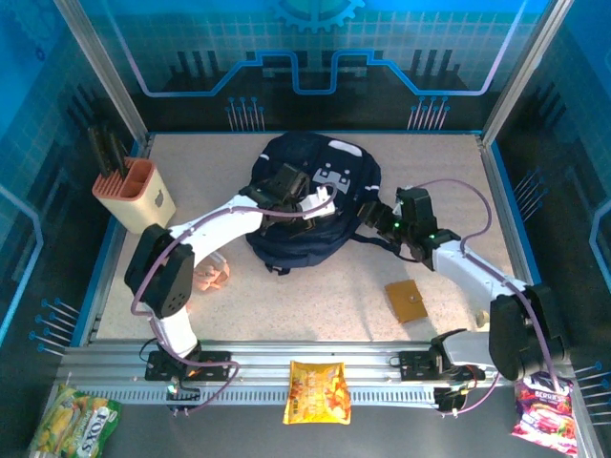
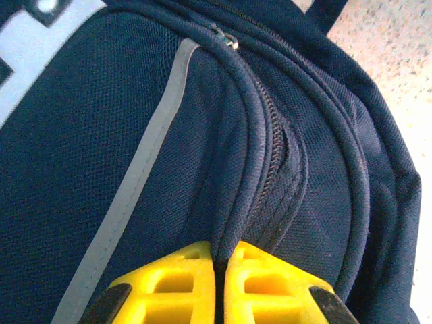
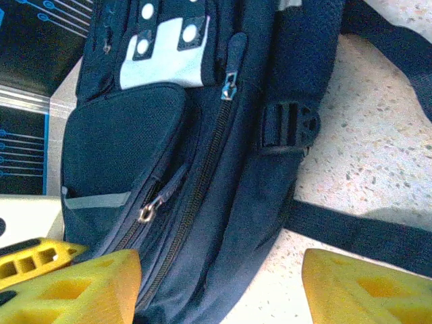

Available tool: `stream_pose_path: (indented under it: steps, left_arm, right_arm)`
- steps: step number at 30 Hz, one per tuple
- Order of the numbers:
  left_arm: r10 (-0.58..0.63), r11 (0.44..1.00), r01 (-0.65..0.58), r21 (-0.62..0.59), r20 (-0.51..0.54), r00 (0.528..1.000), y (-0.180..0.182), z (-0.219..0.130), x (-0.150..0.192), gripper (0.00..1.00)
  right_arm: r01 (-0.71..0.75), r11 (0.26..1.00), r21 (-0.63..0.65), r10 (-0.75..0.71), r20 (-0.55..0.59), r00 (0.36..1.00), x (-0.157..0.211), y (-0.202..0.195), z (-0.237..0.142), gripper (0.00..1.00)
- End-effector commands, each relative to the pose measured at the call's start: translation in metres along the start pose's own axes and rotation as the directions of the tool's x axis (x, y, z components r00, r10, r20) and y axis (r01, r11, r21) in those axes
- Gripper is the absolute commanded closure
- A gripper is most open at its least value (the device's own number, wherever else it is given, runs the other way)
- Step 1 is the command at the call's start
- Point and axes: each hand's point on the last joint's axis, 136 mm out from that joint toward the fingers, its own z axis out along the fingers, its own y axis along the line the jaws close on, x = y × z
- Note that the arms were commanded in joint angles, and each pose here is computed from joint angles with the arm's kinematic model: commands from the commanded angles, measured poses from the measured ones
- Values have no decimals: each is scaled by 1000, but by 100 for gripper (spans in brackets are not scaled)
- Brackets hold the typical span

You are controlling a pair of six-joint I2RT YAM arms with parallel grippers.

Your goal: Pack books, pencil case, and school supplies into a backpack

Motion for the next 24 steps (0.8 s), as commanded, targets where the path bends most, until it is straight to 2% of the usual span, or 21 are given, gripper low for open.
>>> stream_pose_path:
  steps: [1,9,17,24]
  left_arm:
    - [-31,999,32,0,141,990,0,-27,-25,96]
    - [-97,995,95,21,211,973,-11,-38,-19,97]
    - [-129,991,119,55,217,968,-21,-40,-12,97]
    - [-132,991,122,59,214,968,-22,-40,-11,96]
  right_arm:
    - [46,999,-21,-46,-7,999,-13,11,4,36]
    - [136,989,-61,-138,-19,990,-52,25,43,42]
    - [204,970,-132,-221,-130,967,-69,29,103,54]
    - [272,958,-95,-286,-180,941,-72,14,136,50]
